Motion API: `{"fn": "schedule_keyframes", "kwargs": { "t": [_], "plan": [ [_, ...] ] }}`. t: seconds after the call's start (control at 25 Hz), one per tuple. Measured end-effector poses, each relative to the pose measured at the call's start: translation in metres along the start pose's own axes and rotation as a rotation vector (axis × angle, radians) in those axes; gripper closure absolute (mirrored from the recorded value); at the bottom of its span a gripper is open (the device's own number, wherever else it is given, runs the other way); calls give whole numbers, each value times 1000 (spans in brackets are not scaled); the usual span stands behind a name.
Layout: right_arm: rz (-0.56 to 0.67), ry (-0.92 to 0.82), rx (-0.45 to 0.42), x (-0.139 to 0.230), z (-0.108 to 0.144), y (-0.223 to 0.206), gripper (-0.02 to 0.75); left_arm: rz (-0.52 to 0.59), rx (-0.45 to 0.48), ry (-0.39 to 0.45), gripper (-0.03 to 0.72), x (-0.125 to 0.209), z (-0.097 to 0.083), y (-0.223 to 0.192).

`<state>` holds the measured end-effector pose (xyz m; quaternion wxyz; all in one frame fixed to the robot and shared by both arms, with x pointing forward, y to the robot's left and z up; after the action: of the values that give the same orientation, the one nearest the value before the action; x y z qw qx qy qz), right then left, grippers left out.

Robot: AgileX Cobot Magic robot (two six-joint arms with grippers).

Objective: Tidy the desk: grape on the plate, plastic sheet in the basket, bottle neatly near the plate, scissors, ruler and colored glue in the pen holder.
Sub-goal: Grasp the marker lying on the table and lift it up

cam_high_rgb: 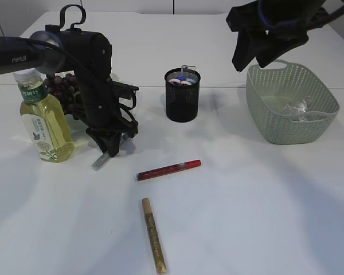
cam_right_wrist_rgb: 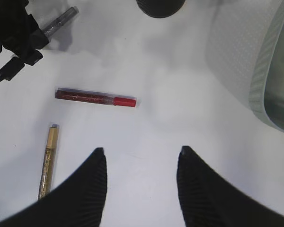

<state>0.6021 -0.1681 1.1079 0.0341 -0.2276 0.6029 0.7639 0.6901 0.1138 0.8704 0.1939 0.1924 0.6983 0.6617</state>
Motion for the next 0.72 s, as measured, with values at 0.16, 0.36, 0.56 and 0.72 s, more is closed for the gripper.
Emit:
{"fn": "schedule_keyframes", "kwargs": {
  "t": [0.16,0.36,0.56,0.72],
  "plan": [
    [0,2,0,0,0,0,352,0,0,0,575,0,0,0],
    [0,2,0,0,0,0,352,0,0,0,577,0,0,0],
    [0,0,-5,0,1,0,352,-5,27,9,578,-1,-3,0],
    [0,0,-5,0,1,0,352,-14,61,22,578,-1,-7,1]
  ]
}}
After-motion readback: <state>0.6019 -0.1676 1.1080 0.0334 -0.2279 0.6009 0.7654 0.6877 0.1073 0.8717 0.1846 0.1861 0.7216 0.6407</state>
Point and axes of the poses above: a point on each arm's last joint axis where the gripper is mounted, y pointing back along that axis away from the gripper, z along the wrist's bending axis when the last joint is at zero, x = y × z, the point moved 2 cm from there along -y, pointing out along that axis toward the gripper, and after that the axes turned 6 degrees about -y, right-handed, at the moved point
